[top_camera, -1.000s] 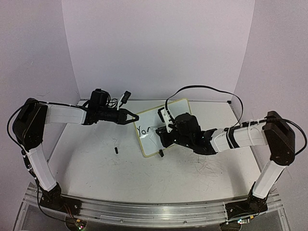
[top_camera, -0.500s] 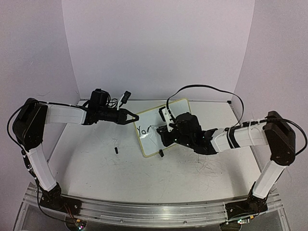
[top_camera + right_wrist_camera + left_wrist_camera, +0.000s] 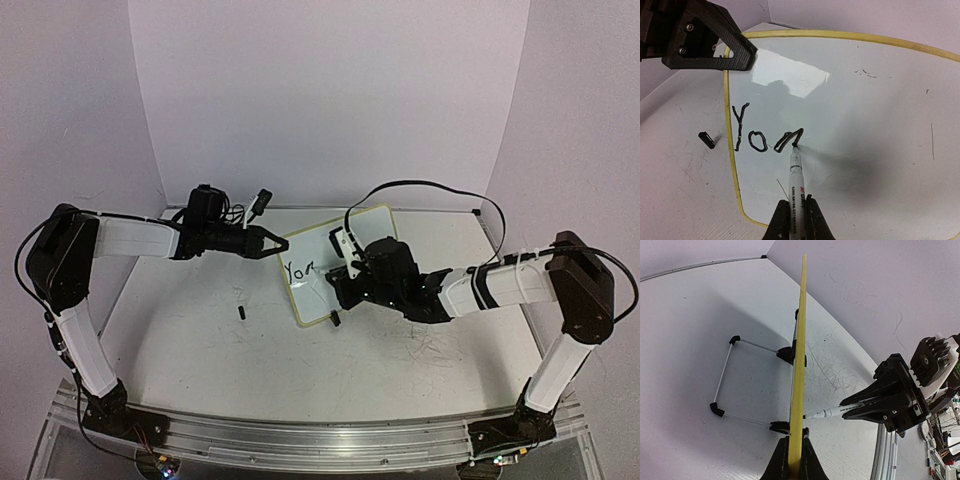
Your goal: Write a sentence on the whiteboard
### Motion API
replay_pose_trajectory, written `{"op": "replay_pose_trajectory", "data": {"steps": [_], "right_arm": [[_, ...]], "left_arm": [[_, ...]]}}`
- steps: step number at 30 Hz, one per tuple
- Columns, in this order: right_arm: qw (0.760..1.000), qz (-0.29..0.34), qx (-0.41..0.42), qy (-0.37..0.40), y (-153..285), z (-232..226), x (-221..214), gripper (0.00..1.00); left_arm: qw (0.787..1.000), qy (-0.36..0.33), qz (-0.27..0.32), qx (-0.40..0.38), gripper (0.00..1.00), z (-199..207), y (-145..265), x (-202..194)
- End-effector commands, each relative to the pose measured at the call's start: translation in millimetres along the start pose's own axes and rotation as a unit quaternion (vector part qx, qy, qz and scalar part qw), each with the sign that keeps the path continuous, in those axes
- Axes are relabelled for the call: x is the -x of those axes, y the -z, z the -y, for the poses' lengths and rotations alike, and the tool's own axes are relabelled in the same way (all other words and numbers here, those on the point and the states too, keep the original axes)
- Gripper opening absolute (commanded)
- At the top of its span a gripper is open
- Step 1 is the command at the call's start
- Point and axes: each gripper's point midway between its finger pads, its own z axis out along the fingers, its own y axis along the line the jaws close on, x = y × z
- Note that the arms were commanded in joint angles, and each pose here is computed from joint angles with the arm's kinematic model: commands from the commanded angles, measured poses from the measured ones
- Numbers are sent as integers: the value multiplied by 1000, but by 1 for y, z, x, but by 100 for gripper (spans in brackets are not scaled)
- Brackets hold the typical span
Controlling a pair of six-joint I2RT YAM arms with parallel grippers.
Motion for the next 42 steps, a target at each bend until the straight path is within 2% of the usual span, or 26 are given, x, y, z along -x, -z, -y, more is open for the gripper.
{"op": "replay_pose_trajectory", "data": {"steps": [1,5,9,12,17,25,32,42], "right_arm": [[1000,-21,-11,-4,2,5,-12,0],[1000,-2,-24,-1,11,10,0,0],[998,67,21,4,42,-3,39,0],[995,104,12,5,59,4,59,0],[996,84,39,11,38,-4,58,0],[997,71,-11,16,29,11,45,0],[996,61,49,35,20,-22,40,0],[997,51,54,37,9,-28,35,0]], "left_arm": [[1000,1,-6,13,0,0,8,-4],[1000,0,-5,13,0,0,8,-4],[1000,-1,-5,16,0,-1,8,-4],[1000,-2,-4,18,0,-1,9,-4],[1000,-3,-5,20,0,-3,9,-4],[1000,-6,-4,20,0,-1,10,-3],[1000,-4,-5,17,0,-1,9,-4],[1000,-2,-6,14,0,-1,8,-4]]}}
